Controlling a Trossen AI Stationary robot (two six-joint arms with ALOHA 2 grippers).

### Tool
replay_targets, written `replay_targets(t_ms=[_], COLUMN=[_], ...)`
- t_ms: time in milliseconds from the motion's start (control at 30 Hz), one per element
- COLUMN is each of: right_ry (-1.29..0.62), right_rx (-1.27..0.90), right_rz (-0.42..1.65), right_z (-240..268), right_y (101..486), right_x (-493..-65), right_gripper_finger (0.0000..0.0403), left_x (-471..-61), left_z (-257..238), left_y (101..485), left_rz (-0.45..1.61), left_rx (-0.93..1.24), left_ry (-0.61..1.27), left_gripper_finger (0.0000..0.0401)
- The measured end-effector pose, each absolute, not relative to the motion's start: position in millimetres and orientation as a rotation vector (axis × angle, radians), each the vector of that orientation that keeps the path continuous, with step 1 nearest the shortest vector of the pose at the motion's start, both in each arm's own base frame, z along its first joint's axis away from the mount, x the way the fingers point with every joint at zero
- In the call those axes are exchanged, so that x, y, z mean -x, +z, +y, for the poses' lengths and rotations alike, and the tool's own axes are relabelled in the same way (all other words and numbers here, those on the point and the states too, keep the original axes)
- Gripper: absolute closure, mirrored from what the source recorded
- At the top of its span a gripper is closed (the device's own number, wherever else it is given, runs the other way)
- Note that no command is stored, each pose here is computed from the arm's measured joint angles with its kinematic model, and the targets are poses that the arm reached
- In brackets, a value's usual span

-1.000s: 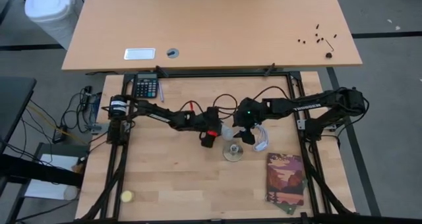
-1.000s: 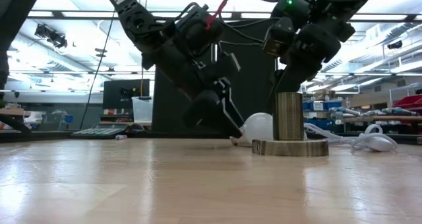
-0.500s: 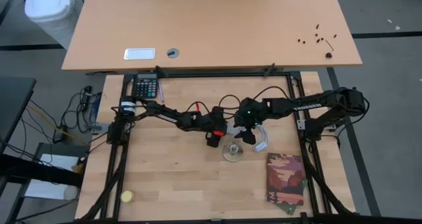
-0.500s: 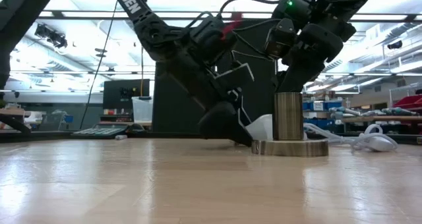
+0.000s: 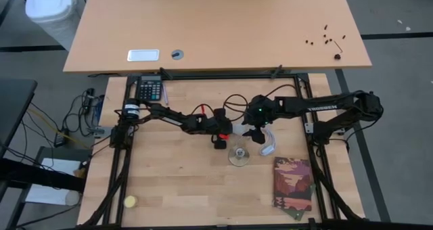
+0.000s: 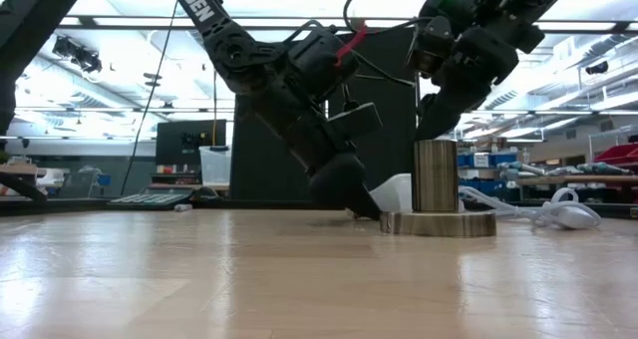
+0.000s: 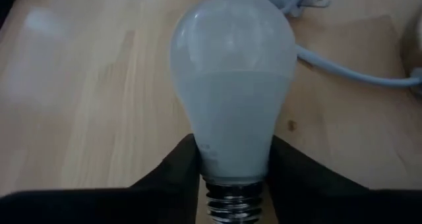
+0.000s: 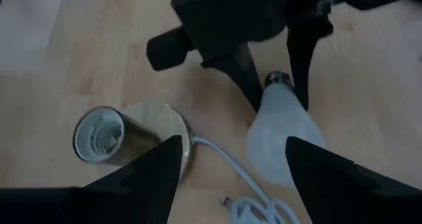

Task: Screw lightbulb
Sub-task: Insert the lightbulb into the lamp socket

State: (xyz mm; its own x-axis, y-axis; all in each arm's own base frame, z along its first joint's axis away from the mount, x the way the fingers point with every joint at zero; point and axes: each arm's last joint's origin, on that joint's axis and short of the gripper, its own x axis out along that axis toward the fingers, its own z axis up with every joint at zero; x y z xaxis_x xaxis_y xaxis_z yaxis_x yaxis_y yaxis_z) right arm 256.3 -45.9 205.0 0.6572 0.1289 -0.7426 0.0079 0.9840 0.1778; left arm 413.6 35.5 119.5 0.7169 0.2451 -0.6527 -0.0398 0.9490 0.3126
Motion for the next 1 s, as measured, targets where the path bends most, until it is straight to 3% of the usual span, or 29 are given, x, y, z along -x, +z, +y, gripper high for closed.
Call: replay_targets(t_ms=[367,767,1000], right_ry=[0.021,0.216,0.244], right_rx=[0.007,0.528,0.744], right_rz=[0.780,0.667,0.696], right_z=[-35,10,35], right_y=[244,270,262], right_x=[-224,-198,-204], right_gripper_finger=[0.0124,0.0120,0.0079], left_x=[-419,-414,-412], left_z=[36,25,20], left_y=[154,191,196], left_rz=[0.629,0.495,0.482], left_rx=[-0.291,-0.049,0.161], left_ry=[0.209,-0.088,-0.253], left_gripper_finger=[0.0247,0.0249,0.0249])
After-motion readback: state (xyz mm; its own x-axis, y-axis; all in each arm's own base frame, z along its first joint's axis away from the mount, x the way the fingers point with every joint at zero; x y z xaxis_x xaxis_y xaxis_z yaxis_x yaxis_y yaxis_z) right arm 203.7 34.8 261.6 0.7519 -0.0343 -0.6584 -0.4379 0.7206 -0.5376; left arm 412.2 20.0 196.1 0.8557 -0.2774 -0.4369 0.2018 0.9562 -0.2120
